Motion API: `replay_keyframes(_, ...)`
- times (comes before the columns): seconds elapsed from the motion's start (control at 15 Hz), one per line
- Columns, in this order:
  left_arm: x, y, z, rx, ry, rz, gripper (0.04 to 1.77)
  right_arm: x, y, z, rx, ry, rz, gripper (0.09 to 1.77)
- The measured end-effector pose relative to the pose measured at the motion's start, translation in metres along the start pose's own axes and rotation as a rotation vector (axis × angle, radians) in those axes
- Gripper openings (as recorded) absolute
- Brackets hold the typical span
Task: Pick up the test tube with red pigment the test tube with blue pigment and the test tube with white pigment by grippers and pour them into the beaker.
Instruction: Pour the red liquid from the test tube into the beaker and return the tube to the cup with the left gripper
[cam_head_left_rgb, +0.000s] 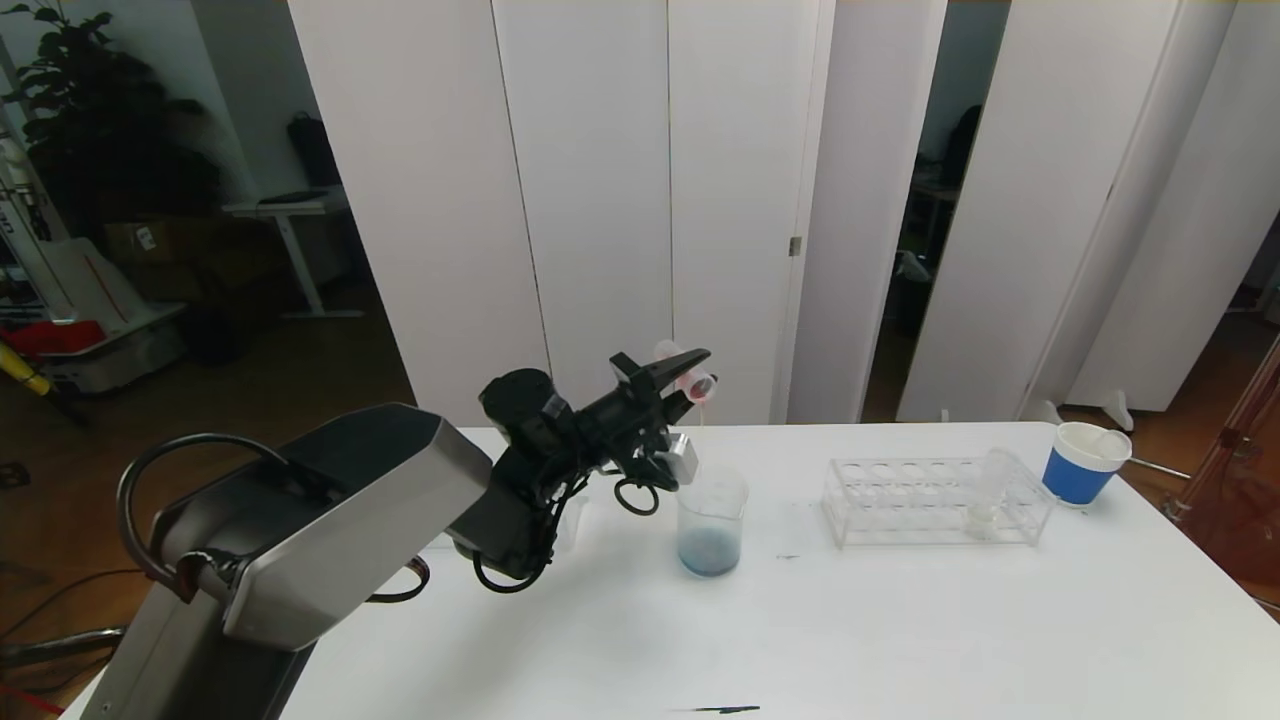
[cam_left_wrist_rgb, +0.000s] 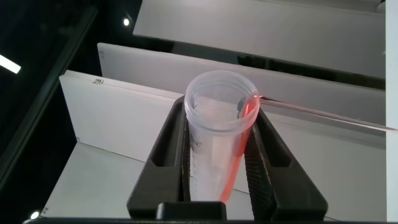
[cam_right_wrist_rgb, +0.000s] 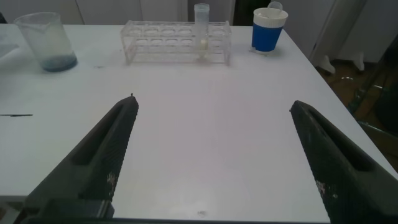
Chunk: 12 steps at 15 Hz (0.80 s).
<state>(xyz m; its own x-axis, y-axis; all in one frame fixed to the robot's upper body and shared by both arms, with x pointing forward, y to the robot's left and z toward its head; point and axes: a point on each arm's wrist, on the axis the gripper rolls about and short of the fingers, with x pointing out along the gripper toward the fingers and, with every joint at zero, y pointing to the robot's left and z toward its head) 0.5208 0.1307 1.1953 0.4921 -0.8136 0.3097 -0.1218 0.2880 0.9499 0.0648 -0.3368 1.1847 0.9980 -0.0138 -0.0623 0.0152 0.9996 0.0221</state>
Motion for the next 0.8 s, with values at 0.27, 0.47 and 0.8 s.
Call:
replay_keyframes(0.27,0.0004,0.0005,-0.0010,0.044,-0.003,0.008,0.58,0.0000,0.0000,0.0000,0.000,0.000,0.000,1.75)
replay_keyframes(0.47,0.0003,-0.0014,-0.0011,0.069,-0.001,0.003,0.58,0.0000,0.0000,0.0000,0.000,0.000,0.000,1.75)
replay_keyframes(0.8,0.0008,-0.0008,-0.0047,0.107,0.009,0.005,0.58,0.0000,0.0000,0.0000,0.000,0.000,0.000,1.75)
